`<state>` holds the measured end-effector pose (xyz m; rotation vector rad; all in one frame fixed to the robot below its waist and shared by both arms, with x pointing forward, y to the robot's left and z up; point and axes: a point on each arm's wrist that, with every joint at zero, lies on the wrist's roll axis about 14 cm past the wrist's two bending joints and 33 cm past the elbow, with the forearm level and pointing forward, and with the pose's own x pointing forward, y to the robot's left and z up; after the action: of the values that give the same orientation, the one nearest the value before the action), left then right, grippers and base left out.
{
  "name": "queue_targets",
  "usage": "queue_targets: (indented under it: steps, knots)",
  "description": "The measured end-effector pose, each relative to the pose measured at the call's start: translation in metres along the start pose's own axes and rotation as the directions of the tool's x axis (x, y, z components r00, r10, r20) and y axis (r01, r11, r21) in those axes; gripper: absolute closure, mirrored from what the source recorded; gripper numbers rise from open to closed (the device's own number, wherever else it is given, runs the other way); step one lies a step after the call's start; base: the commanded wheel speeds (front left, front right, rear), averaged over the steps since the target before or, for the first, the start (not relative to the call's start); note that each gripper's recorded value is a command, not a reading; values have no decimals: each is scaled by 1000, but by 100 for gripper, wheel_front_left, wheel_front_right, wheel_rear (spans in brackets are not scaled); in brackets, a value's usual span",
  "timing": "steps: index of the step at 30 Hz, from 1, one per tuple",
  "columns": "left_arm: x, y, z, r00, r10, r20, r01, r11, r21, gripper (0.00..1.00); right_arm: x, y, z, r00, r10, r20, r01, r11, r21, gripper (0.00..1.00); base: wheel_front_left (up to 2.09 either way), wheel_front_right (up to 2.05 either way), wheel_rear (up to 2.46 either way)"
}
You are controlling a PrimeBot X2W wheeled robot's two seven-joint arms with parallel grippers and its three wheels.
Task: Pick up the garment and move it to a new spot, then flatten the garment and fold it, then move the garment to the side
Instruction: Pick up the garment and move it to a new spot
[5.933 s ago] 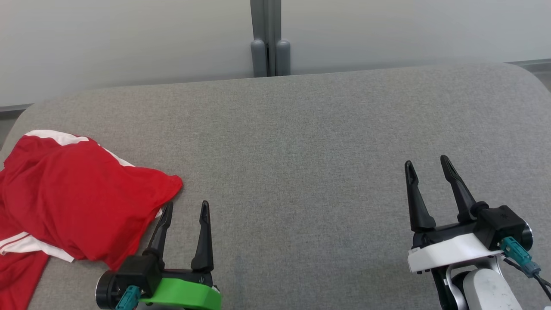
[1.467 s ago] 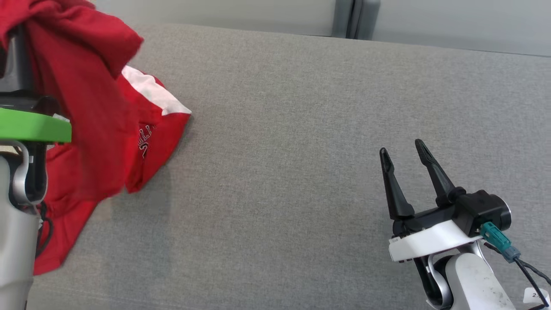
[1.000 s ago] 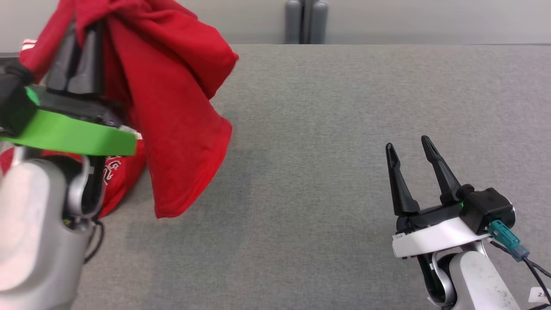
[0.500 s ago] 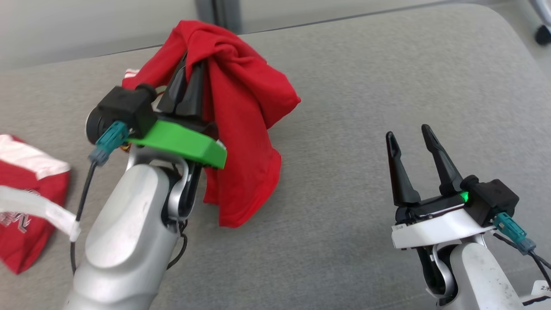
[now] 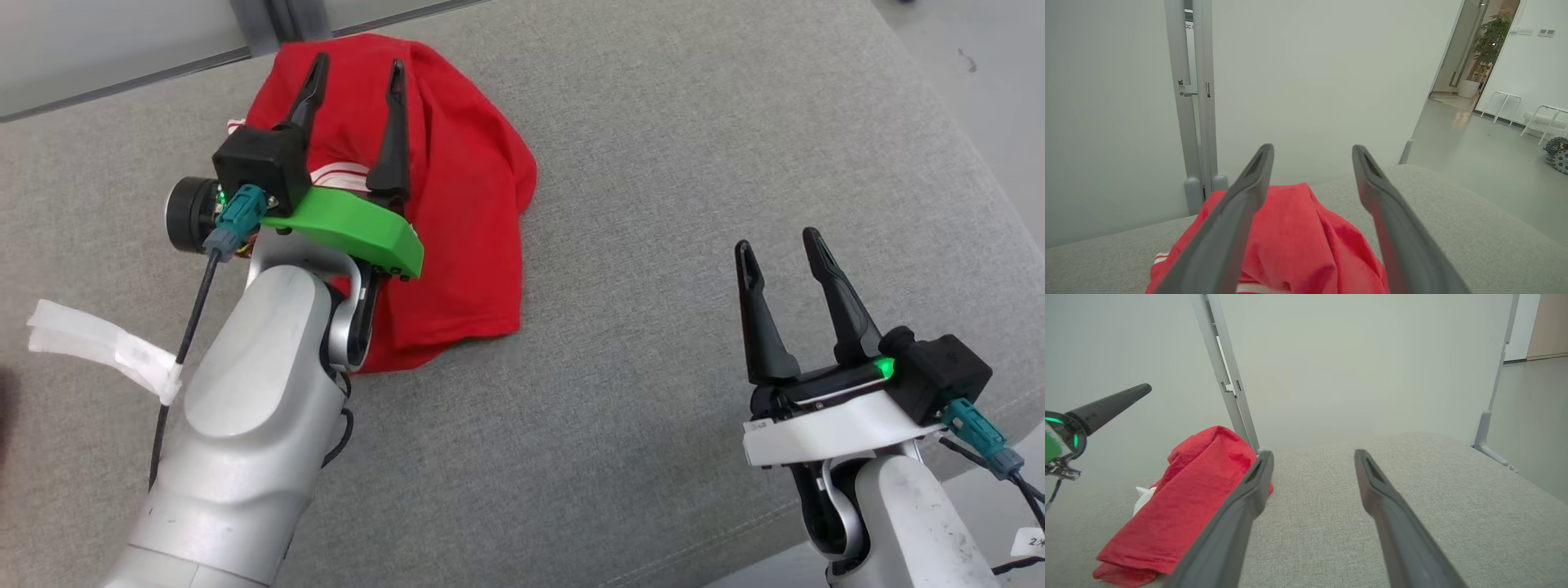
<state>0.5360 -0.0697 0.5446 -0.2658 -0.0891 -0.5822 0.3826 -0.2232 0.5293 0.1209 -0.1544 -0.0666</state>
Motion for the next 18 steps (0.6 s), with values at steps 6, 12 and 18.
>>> queue_targets:
  steps: [6,12,18]
  knots:
    - [-20,23,0,1000,25,10,-25,999,-24,0,9,13,-8,999,43,-12,-43,999,-18,0,0,0,0]
    - [-69,52,7,995,94,28,-94,995,-15,0,21,39,-13,992,124,-13,-124,992,-21,0,0,0,0]
    - [-124,62,19,988,144,50,-146,988,42,0,27,74,-16,975,220,-7,-220,976,-1,0,0,0,0]
